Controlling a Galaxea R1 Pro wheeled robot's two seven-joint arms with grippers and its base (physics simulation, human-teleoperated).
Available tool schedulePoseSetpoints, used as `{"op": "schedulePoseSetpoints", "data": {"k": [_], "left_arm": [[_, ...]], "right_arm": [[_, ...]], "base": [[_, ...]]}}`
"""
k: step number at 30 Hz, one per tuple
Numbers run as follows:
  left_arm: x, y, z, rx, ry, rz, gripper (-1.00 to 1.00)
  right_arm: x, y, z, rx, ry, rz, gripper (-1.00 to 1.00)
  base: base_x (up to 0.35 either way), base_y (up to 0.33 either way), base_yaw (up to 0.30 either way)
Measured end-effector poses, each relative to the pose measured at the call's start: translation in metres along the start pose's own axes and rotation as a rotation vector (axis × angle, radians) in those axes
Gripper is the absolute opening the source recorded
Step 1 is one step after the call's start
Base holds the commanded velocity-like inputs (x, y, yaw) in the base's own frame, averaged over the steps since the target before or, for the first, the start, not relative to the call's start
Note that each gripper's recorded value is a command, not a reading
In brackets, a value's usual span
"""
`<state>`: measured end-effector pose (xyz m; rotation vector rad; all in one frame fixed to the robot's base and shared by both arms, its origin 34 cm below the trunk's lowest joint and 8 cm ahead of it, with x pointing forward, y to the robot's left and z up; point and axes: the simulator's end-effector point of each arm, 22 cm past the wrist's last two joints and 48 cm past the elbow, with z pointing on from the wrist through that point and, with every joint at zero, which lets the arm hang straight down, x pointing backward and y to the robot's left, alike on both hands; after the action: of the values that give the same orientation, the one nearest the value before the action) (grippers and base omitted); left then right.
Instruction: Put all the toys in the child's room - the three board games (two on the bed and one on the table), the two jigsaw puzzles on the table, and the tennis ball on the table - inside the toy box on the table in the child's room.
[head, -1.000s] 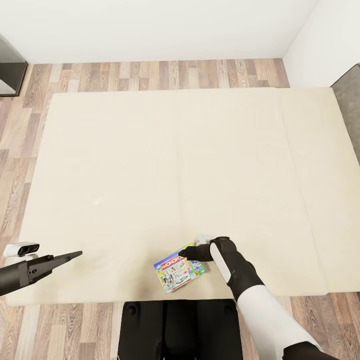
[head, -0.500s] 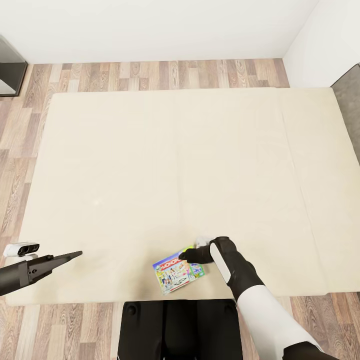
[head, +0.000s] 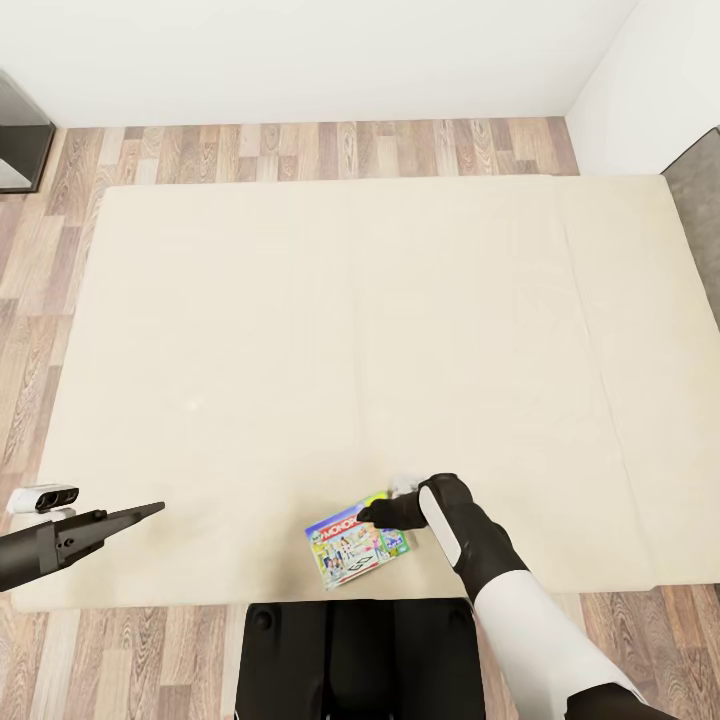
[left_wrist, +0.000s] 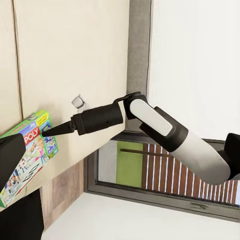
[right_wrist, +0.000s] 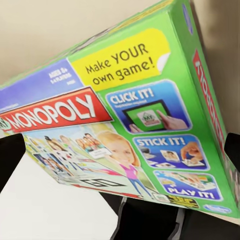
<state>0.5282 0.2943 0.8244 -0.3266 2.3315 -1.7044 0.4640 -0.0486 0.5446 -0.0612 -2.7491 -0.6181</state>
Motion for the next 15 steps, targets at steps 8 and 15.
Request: {"op": "schedulePoseSetpoints", "data": {"k": [8, 15], "left_arm": [[0.000, 0.000, 0.000, -0.001, 0.001, 0.000, 1.00], [0.000, 0.000, 0.000, 0.000, 0.000, 0.000, 1.00]], "right_arm": [[0.012, -0.005, 0.007, 0.009, 0.029, 0.007, 1.00], [0.019, -0.007, 0.011, 0.013, 0.045, 0.010, 1.00]], "base": [[0.000, 0.000, 0.000], [0.000, 0.000, 0.000]]}}
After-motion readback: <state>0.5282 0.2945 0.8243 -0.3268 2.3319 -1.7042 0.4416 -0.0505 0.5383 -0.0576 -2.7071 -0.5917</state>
